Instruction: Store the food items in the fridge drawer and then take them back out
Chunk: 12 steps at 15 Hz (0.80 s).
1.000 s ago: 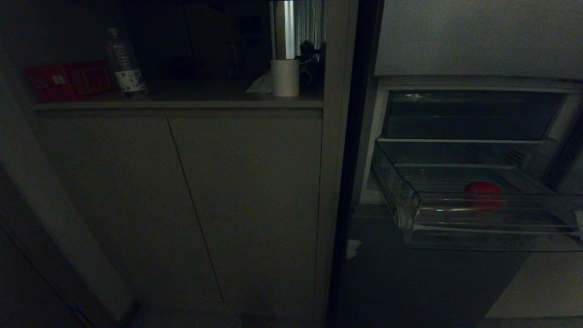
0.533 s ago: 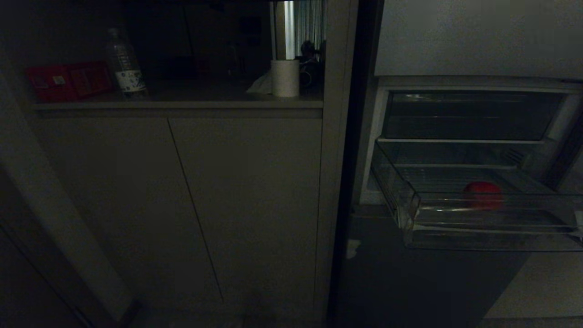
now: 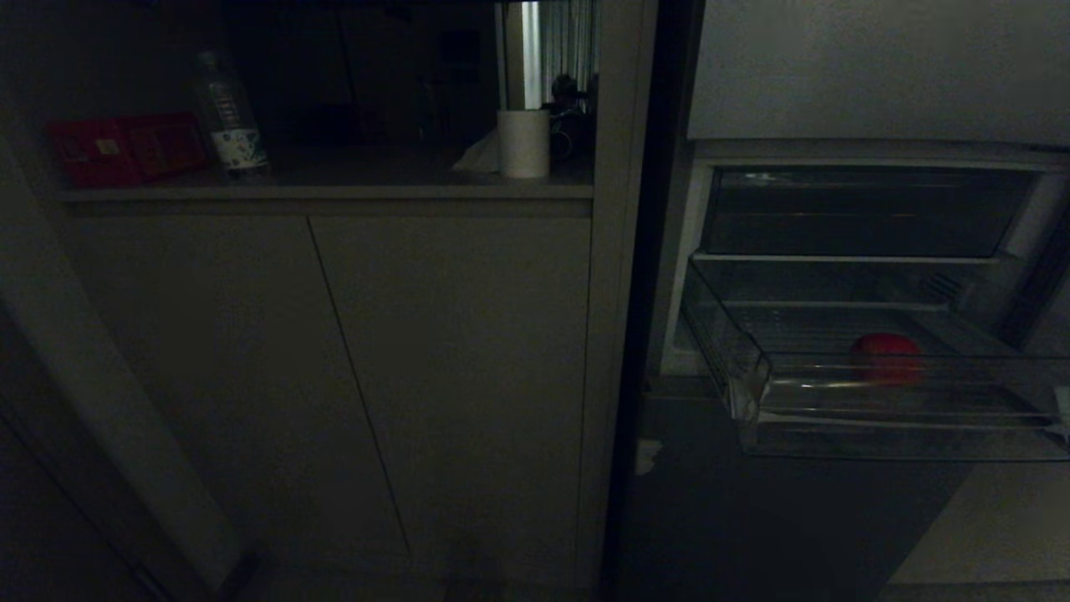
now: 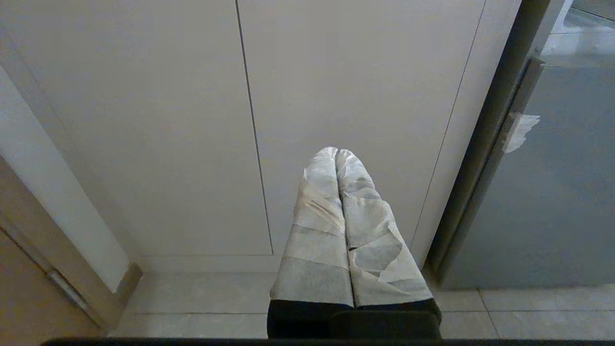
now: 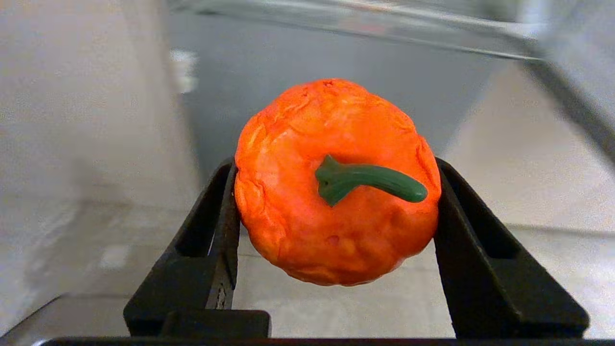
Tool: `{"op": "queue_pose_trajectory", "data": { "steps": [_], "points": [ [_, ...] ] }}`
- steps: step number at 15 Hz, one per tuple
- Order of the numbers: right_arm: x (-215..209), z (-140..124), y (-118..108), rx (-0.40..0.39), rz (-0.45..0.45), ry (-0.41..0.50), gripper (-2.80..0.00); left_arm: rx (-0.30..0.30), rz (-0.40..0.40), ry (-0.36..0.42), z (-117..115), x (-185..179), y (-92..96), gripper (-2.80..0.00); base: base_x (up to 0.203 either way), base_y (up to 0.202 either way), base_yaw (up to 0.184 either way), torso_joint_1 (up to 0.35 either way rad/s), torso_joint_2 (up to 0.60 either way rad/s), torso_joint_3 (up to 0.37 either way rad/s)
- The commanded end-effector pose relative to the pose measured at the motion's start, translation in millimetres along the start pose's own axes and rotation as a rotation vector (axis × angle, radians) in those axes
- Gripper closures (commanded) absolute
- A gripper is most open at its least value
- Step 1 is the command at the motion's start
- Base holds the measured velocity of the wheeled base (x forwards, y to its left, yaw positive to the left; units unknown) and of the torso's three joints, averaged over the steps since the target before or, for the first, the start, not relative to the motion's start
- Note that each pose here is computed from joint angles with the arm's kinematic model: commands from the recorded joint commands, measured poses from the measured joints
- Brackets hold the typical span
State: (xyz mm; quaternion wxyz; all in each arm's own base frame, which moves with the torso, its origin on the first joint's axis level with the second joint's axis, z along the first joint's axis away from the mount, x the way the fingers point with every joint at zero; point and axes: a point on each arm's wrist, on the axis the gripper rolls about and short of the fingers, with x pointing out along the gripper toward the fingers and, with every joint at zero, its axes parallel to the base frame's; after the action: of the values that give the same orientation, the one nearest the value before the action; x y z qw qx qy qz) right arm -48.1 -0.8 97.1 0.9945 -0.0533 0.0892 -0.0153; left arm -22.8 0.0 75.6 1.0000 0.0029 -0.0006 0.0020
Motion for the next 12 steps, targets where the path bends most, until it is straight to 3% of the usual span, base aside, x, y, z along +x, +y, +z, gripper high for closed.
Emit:
{"op": "queue_pose_trajectory", "data": {
  "steps": [1, 12],
  "points": [
    [11.9, -11.2, 2.5, -0.001, 0.042, -0.007, 0.0, 0.0, 0.001, 0.0, 0.0, 0.0, 0.0, 0.0, 0.0, 0.0, 0.0, 0.0, 0.0, 0.0],
    [18.2, -17.2, 3.5, 0.003, 0.046, -0.019, 0.0, 0.0, 0.001, 0.0, 0.0, 0.0, 0.0, 0.0, 0.0, 0.0, 0.0, 0.0, 0.0, 0.0]
  ]
}}
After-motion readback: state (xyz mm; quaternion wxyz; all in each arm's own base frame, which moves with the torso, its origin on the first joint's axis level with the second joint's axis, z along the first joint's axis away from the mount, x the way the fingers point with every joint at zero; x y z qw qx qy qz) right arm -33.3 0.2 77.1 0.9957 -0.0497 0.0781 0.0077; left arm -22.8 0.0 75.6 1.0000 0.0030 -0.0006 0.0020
